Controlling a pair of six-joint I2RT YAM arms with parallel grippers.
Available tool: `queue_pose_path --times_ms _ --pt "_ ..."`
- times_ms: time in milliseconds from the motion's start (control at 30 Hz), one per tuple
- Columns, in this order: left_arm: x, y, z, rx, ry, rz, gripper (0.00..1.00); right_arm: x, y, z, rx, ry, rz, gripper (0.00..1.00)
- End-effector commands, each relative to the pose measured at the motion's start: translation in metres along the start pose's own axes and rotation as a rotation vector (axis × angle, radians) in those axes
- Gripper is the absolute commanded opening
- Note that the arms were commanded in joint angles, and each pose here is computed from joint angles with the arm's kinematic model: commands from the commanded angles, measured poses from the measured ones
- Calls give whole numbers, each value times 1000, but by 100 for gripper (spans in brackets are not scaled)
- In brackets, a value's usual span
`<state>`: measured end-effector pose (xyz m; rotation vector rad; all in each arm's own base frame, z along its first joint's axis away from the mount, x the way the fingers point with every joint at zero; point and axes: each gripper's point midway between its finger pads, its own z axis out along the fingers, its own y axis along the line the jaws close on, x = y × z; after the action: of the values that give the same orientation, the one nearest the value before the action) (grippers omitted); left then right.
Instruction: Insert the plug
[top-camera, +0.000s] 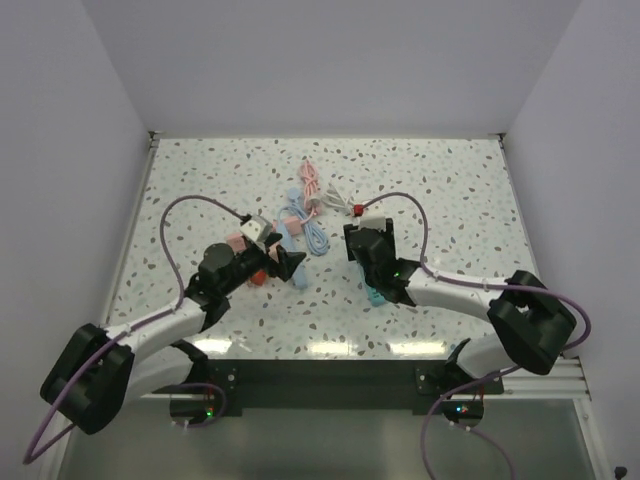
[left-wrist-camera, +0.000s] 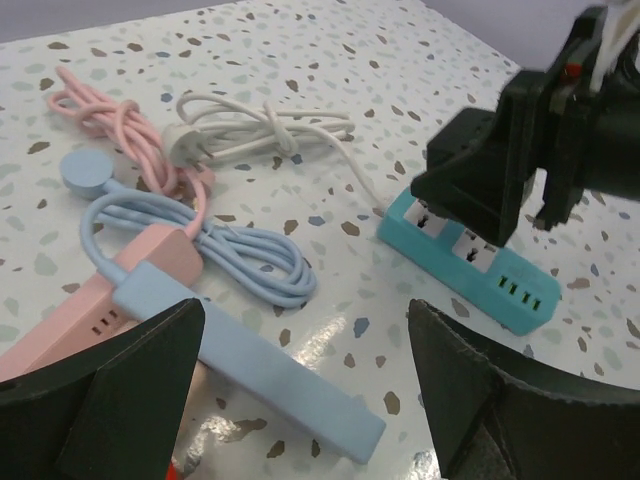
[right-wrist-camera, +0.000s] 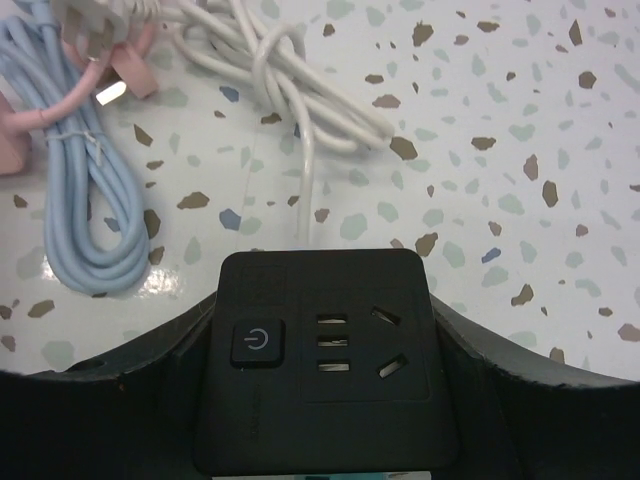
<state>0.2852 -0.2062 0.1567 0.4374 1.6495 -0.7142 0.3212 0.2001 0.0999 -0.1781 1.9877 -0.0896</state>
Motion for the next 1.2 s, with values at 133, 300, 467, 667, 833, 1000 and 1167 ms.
queue_pose_path --times_ms 133,300,467,667,833,1000,1167 --pt "-16 -21 24 37 -45 118 88 -29 13 14 -68 -123 108 0" --pt "-8 -33 29 83 -33 146 88 -22 21 19 -85 -119 131 0" --pt "-4 -68 32 193 -53 186 88 -41 26 11 -130 -116 154 0" --pt "10 -84 45 235 -21 182 88 -53 34 -10 -230 -93 215 0" --pt "20 -88 57 230 -2 165 88 -48 45 -17 -302 -72 265 0" --pt "17 -101 66 246 -45 121 88 -52 53 -26 -368 -92 330 0" --pt "11 -107 67 253 -97 71 89 -54 57 -31 -402 -100 377 0"
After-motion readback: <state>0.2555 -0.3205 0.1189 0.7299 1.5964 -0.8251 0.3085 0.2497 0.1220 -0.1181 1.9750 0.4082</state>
